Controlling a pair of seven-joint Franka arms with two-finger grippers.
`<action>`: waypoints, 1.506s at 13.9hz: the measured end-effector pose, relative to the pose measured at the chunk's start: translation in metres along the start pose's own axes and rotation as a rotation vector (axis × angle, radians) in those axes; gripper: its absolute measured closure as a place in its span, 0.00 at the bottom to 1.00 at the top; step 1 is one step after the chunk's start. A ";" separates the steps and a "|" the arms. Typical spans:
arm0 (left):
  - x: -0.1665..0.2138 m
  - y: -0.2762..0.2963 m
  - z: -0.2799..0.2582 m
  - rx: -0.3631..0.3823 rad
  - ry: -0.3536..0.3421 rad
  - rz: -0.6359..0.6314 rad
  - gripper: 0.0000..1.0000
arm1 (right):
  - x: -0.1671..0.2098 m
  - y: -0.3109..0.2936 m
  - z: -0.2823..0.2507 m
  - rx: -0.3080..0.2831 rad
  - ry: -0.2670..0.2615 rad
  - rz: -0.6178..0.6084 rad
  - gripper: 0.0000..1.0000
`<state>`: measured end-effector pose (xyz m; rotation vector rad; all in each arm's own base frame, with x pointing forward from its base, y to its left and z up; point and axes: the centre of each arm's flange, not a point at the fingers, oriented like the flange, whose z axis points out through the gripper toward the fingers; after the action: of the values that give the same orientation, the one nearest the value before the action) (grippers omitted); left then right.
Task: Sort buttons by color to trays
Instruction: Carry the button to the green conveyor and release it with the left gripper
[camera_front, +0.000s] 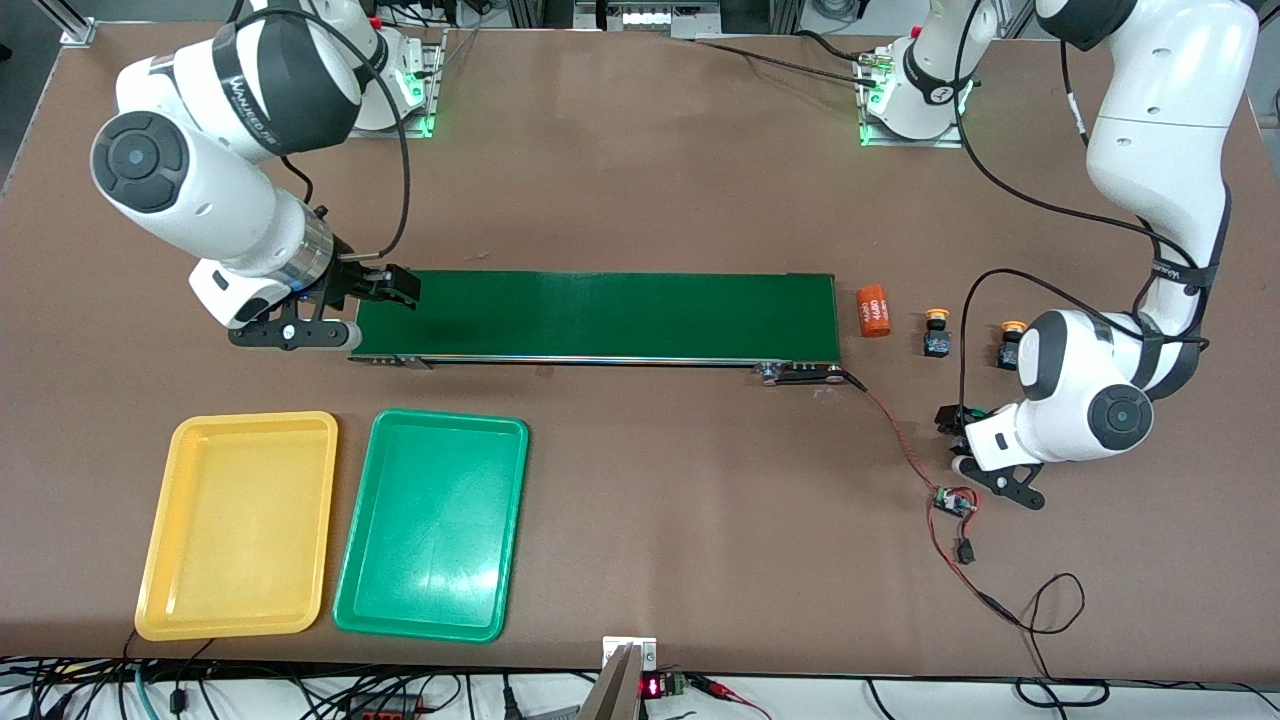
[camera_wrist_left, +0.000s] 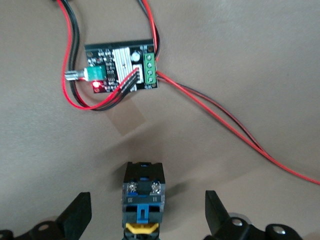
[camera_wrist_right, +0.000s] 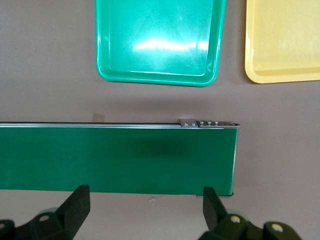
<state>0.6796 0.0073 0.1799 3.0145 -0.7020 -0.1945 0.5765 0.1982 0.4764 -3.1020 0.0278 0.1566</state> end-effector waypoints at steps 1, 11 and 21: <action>0.000 0.001 0.005 -0.002 0.000 0.002 0.07 | -0.001 0.001 -0.001 -0.005 -0.004 0.002 0.00; -0.003 0.021 -0.028 -0.024 -0.009 0.147 0.67 | -0.007 0.035 -0.028 -0.021 0.006 0.124 0.00; -0.038 0.231 -0.097 -0.107 -0.045 -0.111 0.67 | 0.001 0.068 -0.035 -0.074 0.043 0.262 0.00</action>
<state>0.5569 -0.1823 0.2964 2.9569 -0.5099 -0.2950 0.5796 0.1289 0.5091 -3.1619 0.4401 0.0995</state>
